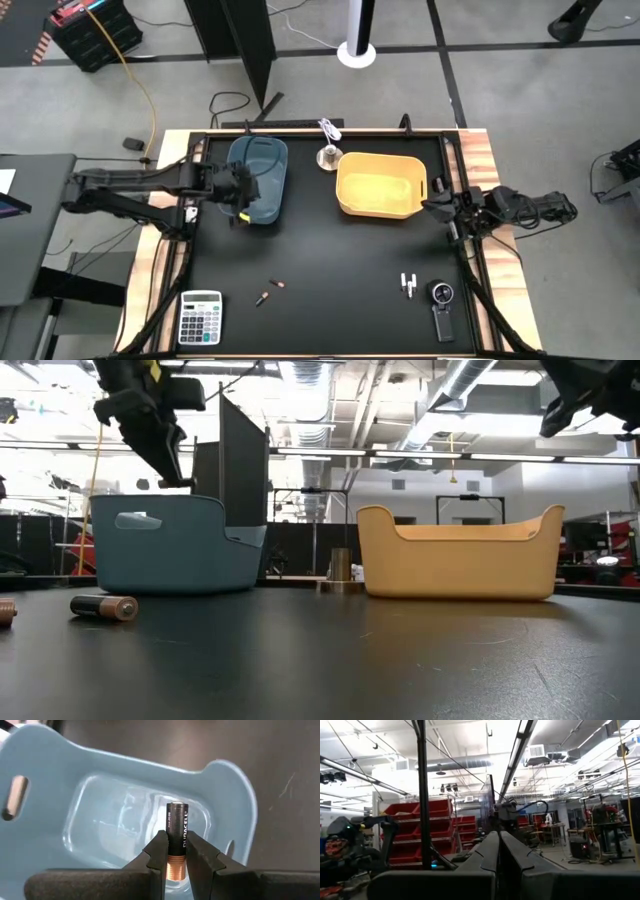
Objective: Sort batteries
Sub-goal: Put the top black battery into the blue bin, then put the black battery into the blue bin
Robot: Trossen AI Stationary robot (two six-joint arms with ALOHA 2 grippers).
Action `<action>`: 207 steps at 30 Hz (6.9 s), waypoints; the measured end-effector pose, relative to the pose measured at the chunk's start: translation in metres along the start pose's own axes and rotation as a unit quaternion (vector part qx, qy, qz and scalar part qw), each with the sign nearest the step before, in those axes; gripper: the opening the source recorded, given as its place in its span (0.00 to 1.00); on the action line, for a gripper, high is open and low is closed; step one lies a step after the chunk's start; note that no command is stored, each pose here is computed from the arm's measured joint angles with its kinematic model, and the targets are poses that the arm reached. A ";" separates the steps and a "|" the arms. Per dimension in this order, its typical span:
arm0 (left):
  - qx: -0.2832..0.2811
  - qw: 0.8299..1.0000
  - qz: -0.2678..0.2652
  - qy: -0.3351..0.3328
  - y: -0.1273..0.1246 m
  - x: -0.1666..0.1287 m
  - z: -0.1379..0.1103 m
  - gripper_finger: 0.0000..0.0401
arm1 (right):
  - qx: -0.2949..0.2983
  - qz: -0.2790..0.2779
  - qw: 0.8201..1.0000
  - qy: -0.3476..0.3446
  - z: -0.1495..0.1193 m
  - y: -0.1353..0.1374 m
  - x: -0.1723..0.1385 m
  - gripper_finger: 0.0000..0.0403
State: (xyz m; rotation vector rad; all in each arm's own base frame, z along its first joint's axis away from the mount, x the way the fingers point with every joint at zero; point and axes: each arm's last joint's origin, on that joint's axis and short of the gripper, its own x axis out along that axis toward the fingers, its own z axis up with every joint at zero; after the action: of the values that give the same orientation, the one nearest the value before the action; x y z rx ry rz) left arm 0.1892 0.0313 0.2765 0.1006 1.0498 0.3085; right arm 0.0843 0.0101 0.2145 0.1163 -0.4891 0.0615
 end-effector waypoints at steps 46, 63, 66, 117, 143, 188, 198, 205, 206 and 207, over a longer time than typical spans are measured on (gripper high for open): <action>0.186 0.965 -0.186 -0.005 -0.199 0.056 0.010 0.43 | -0.001 -0.013 1.000 0.027 -0.013 0.001 0.020 0.08; 0.208 0.961 -0.176 0.050 -0.223 0.105 -0.002 0.36 | 0.010 -0.016 0.999 0.028 -0.013 0.001 0.020 0.08; 0.208 0.961 -0.173 0.050 -0.224 0.106 -0.002 0.26 | 0.010 -0.016 0.999 0.028 -0.013 0.001 0.020 0.08; 0.002 0.996 0.060 -0.063 -0.026 -0.012 0.017 0.19 | 0.009 -0.016 0.999 0.034 -0.014 0.000 0.020 0.08; 0.042 0.986 -0.143 -0.072 -0.111 -0.038 0.000 0.36 | 0.009 -0.016 0.999 0.038 -0.015 0.000 0.020 0.08; -0.117 0.973 -0.164 0.112 -0.247 0.063 -0.031 0.45 | 0.013 -0.020 0.999 0.036 -0.015 0.000 0.020 0.08; -0.094 0.980 -0.121 0.129 -0.252 0.080 -0.040 0.37 | 0.013 -0.020 0.999 0.037 -0.015 0.000 0.020 0.08; -0.072 0.983 -0.090 0.143 -0.251 0.087 -0.044 0.19 | 0.013 -0.020 0.999 0.037 -0.015 0.000 0.020 0.08; -0.067 0.983 -0.089 0.144 -0.250 0.086 -0.044 0.16 | 0.013 -0.020 0.999 0.037 -0.015 0.000 0.020 0.08; -0.062 0.984 -0.090 0.143 -0.250 0.086 -0.044 0.12 | 0.013 -0.020 0.999 0.037 -0.015 0.000 0.020 0.08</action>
State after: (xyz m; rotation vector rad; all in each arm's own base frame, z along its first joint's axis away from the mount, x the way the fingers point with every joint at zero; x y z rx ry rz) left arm 0.2409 -0.1839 0.1260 -0.1544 1.3116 0.2271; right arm 0.1088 0.0129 0.2108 0.1484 -0.4117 0.0329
